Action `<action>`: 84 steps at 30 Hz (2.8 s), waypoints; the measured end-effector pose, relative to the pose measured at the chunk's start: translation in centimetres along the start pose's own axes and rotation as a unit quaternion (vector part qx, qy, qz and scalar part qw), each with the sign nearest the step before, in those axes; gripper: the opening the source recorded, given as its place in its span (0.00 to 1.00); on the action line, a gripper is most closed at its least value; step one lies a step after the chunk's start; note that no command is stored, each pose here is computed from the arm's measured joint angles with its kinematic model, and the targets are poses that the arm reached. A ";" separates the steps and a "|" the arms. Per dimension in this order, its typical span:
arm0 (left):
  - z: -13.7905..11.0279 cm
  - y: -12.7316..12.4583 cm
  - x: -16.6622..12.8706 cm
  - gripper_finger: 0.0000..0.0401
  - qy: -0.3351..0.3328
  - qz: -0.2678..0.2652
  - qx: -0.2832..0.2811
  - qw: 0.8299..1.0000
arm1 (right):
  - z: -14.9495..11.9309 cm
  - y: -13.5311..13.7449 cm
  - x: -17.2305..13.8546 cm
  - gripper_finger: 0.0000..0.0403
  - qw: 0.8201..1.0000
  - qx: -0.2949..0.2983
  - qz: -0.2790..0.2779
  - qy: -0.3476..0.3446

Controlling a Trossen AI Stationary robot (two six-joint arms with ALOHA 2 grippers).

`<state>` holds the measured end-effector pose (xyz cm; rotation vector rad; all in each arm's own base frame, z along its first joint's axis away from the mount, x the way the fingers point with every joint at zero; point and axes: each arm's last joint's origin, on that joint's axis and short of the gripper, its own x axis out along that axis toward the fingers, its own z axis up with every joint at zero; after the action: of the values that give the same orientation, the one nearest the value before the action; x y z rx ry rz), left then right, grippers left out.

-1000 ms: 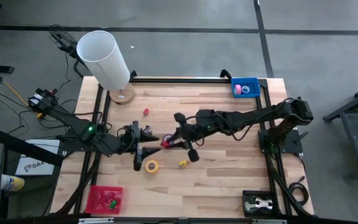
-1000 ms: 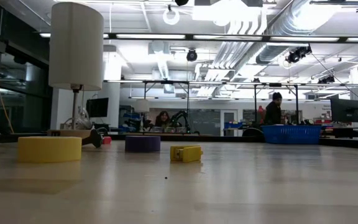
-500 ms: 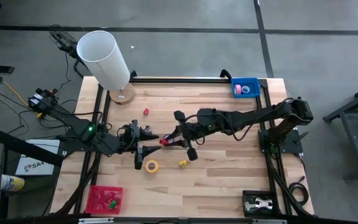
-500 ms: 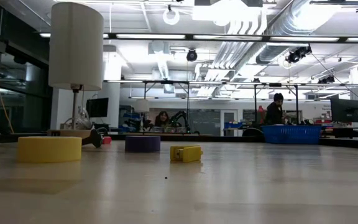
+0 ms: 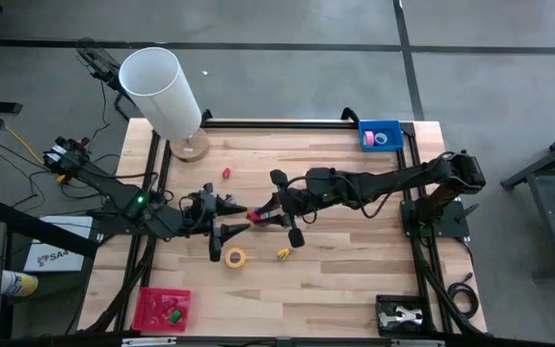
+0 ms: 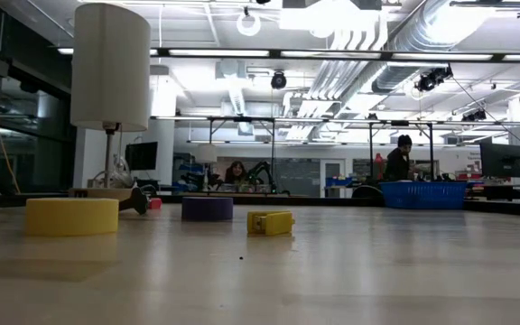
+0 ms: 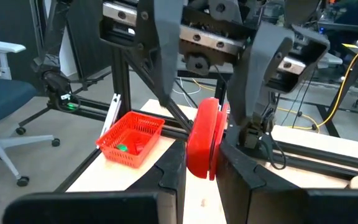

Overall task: Pick and place Stapler, Stapler remover, tape
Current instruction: Put the bottom red stapler into the red bin

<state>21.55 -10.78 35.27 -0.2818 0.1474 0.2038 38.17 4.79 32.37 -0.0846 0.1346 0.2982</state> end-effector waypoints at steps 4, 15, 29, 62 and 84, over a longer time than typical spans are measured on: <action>-0.1 0.0 0.7 0.52 -0.005 0.012 0.014 1.000 | 0.0 0.0 0.0 0.14 1.000 0.000 -0.003 0.000; -0.1 0.5 2.1 0.52 0.001 0.000 0.016 1.000 | -0.1 0.0 0.0 0.14 1.000 0.005 -0.007 0.005; -0.1 0.5 2.0 0.43 0.005 -0.004 0.020 1.000 | -0.3 0.0 0.0 0.14 1.000 0.008 -0.007 0.013; -0.3 0.5 1.9 0.13 0.020 -0.015 0.027 0.999 | -0.3 0.0 0.0 0.22 1.000 0.018 -0.011 0.017; -0.5 0.6 2.0 0.13 0.027 -0.013 0.030 0.999 | -0.6 0.0 0.0 0.44 0.996 0.074 -0.019 0.034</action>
<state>23.29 -10.03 34.29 -0.2289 0.2025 0.1654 38.10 4.68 31.74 0.0498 0.2214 0.2463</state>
